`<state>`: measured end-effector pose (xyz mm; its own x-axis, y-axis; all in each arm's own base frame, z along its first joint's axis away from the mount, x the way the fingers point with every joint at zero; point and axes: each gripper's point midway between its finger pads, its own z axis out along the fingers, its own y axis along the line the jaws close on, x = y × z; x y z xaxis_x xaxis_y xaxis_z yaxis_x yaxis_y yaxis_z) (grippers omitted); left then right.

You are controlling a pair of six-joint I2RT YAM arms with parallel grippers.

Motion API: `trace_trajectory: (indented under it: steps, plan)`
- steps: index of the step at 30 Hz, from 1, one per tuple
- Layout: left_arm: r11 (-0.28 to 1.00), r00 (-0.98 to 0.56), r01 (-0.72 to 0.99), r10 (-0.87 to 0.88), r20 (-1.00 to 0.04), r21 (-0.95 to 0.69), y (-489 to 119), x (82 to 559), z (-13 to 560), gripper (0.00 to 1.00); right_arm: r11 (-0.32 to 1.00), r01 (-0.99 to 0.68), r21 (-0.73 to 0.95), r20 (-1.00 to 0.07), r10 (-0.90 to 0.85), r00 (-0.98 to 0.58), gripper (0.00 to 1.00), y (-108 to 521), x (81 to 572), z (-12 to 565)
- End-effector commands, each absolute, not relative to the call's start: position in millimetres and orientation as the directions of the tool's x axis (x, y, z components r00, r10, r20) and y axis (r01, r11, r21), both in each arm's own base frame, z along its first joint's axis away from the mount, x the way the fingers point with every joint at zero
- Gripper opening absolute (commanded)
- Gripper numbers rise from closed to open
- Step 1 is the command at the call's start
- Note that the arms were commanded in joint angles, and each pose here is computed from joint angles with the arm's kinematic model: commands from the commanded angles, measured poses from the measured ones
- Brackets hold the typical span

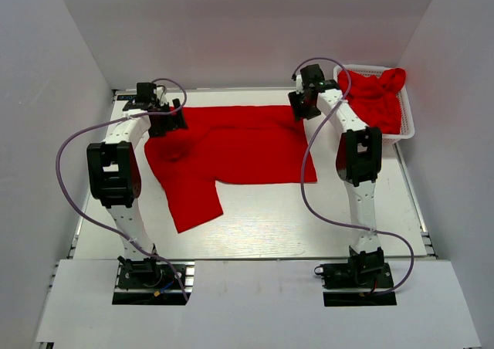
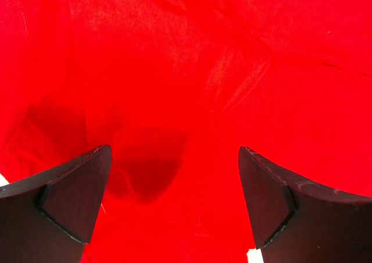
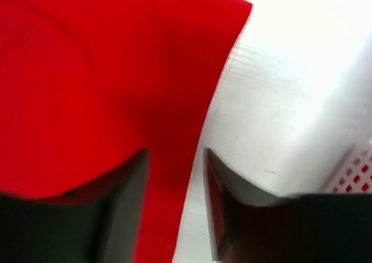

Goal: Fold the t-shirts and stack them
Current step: Fold the flattened tshirt in 1/3 of the way

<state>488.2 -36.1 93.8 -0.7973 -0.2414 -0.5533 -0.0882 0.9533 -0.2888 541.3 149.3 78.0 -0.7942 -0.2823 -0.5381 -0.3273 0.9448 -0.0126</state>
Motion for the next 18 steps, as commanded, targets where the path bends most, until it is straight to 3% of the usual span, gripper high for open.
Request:
trace_trajectory:
  steps: [1, 2, 7, 18]
  plan:
    - [0.959, -0.793, -0.078, -0.225, -0.566, -0.272, -32.4, 491.1, 105.2, 1.0, 0.944, -0.322, -0.069, -0.56, -0.304, -0.771, 0.57, 137.4, 543.6, 97.9]
    - [0.959, -0.788, -0.075, -0.224, -0.573, -0.272, -32.3, 493.3, 108.6, 1.0, 0.94, -0.336, -0.066, -0.573, -0.311, -0.758, 0.67, 140.2, 543.9, 104.1]
    - [0.957, -0.795, -0.072, -0.224, -0.564, -0.28, -34.2, 491.1, 107.9, 1.0, 0.918, -0.397, 0.002, -0.665, -0.295, -0.686, 0.89, 159.5, 544.7, 141.7]
    - [0.949, -0.836, -0.028, -0.195, -0.513, -0.315, -53.1, 463.7, 105.3, 1.0, 0.876, -0.417, 0.243, -0.696, -0.142, -0.704, 0.9, 203.2, 540.4, 153.7]
